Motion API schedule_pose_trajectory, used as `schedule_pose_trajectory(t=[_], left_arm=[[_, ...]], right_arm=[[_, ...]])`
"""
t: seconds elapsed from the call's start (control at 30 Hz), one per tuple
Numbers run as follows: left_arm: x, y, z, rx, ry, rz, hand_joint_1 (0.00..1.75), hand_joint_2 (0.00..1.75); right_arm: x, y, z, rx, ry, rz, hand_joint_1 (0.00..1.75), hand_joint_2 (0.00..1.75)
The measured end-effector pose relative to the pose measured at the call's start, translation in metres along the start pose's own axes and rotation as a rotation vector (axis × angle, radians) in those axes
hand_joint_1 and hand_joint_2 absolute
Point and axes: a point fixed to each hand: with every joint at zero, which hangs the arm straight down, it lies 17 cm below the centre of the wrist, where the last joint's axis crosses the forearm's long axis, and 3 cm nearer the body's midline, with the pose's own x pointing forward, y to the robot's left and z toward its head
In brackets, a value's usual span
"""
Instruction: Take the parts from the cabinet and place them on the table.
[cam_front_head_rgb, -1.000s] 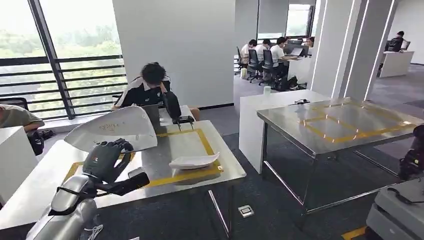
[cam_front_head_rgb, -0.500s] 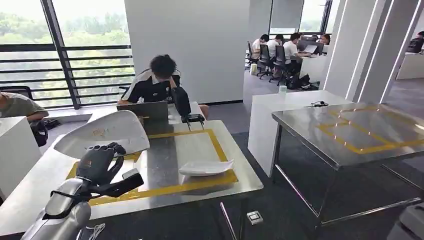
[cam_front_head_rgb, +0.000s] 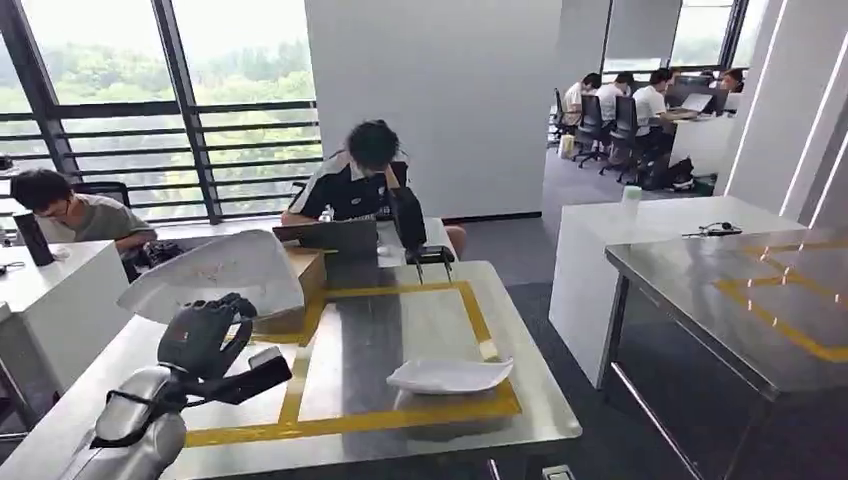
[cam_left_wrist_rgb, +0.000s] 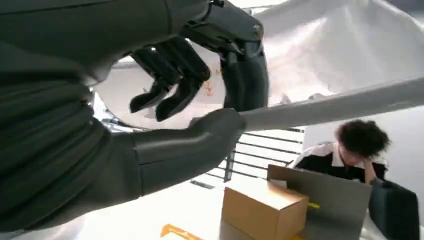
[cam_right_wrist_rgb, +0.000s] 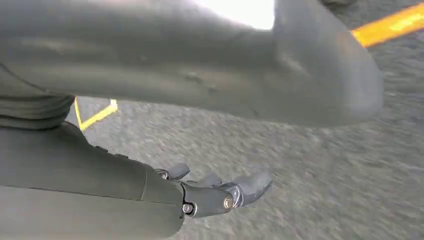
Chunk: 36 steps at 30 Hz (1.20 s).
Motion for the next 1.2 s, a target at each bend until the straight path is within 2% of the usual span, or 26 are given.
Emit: schedule_pose_trajectory(t=[0.37, 0.5, 0.83, 1.2], left_arm=[[-0.004, -0.016, 0.009, -0.028, 0.020, 0.001, 1.75, 1.75], [-0.003, -0.011, 0.007, -0.009, 0.015, -0.009, 1.75, 1.75], [-0.001, -0.045, 0.026, -0.060, 0.028, 0.017, 1.75, 1.75], [-0.014, -0.061, 0.044, -0.082, 0.059, 0.025, 1.75, 1.75]], right_arm=[[-0.001, 0.007, 0.001, -0.005, -0.002, -0.010, 0.00, 0.00], [0.002, 0.007, 0.001, -0.002, -0.010, -0.001, 0.00, 0.00], [-0.005, 0.008, 0.002, 0.004, 0.009, 0.008, 0.00, 0.00], [0.001, 0.005, 0.000, -0.002, 0.002, 0.008, 0.00, 0.00]])
